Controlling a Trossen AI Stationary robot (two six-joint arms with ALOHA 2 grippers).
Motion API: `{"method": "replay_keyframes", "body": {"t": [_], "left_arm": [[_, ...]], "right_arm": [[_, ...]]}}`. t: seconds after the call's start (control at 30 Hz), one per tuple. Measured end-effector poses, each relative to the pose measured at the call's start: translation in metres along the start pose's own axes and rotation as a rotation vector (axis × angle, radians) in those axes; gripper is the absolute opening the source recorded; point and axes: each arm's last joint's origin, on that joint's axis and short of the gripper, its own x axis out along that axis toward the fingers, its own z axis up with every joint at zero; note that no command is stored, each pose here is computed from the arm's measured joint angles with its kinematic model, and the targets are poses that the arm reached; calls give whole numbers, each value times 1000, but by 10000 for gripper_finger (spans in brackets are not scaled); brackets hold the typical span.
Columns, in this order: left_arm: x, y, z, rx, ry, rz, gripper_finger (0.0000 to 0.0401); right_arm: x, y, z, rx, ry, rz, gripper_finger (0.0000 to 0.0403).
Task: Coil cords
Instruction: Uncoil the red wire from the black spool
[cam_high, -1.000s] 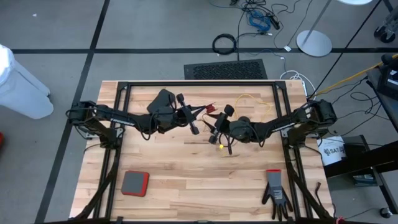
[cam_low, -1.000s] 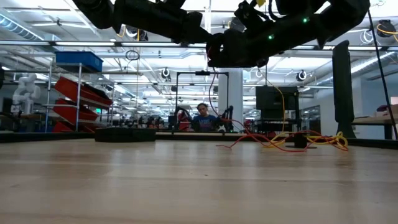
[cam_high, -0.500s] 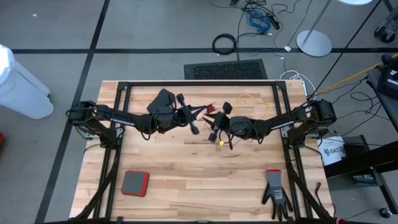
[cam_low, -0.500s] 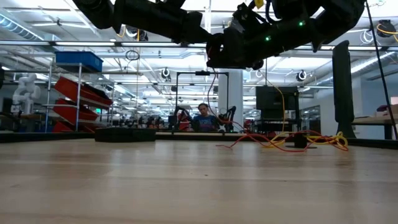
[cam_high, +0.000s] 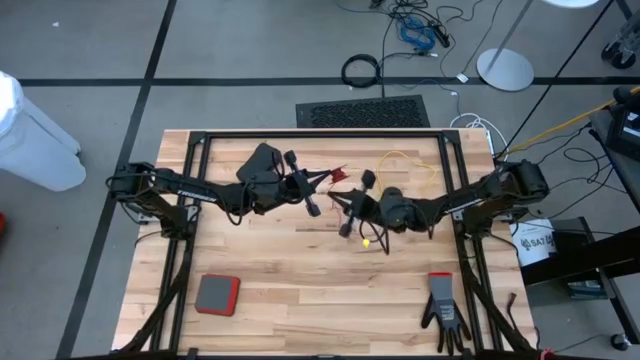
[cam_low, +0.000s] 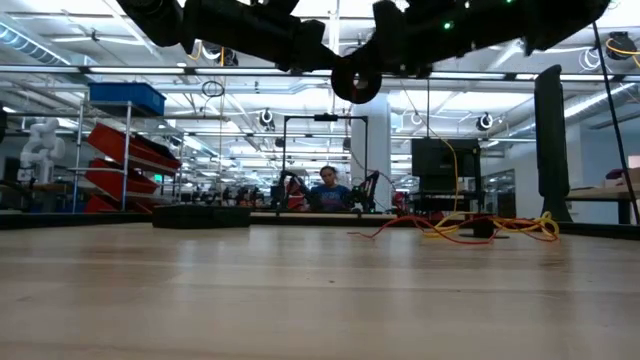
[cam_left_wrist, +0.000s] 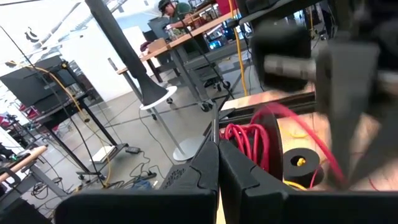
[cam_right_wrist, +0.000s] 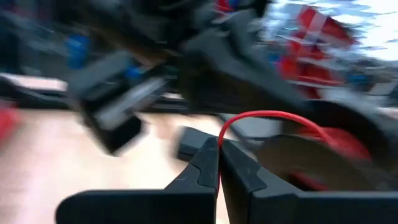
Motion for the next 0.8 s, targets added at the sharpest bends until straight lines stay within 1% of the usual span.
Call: {"method": "replay_keyframes", "body": {"t": [0.13, 0.2, 0.3, 0.37, 0.47, 0.57, 0.63, 0.67, 0.73, 0.8], "left_arm": [[0, 0, -1, 4, 8, -4, 0], [0, 0, -1, 4, 8, -4, 0], [0, 0, -1, 3, 8, -3, 0], [0, 0, -1, 2, 6, -2, 0], [0, 0, 0, -1, 0, 0, 0], [0, 0, 0, -1, 1, 2, 0], [0, 0, 0, 0, 3, 5, 0], [0, 0, 0, 1, 4, 5, 0], [0, 0, -1, 4, 11, 2, 0], [0, 0, -2, 7, 18, 0, 0]], "right_arm": [[-21, 1, 7, -83, 84, -184, 1], [-28, -2, 6, -72, 140, -214, 0], [-31, -12, -5, 0, 249, -215, 0], [-29, -18, -14, 54, 320, -176, 0], [-20, -15, -24, 105, 367, -39, 0], [-11, -3, -25, 123, 328, 178, 0], [-7, 4, -22, 121, 263, 340, 0], [-8, 7, -20, 118, 233, 391, 0], [-10, 12, -14, 114, 175, 427, 0], [-17, 15, -6, 79, 128, 391, 0]]}}
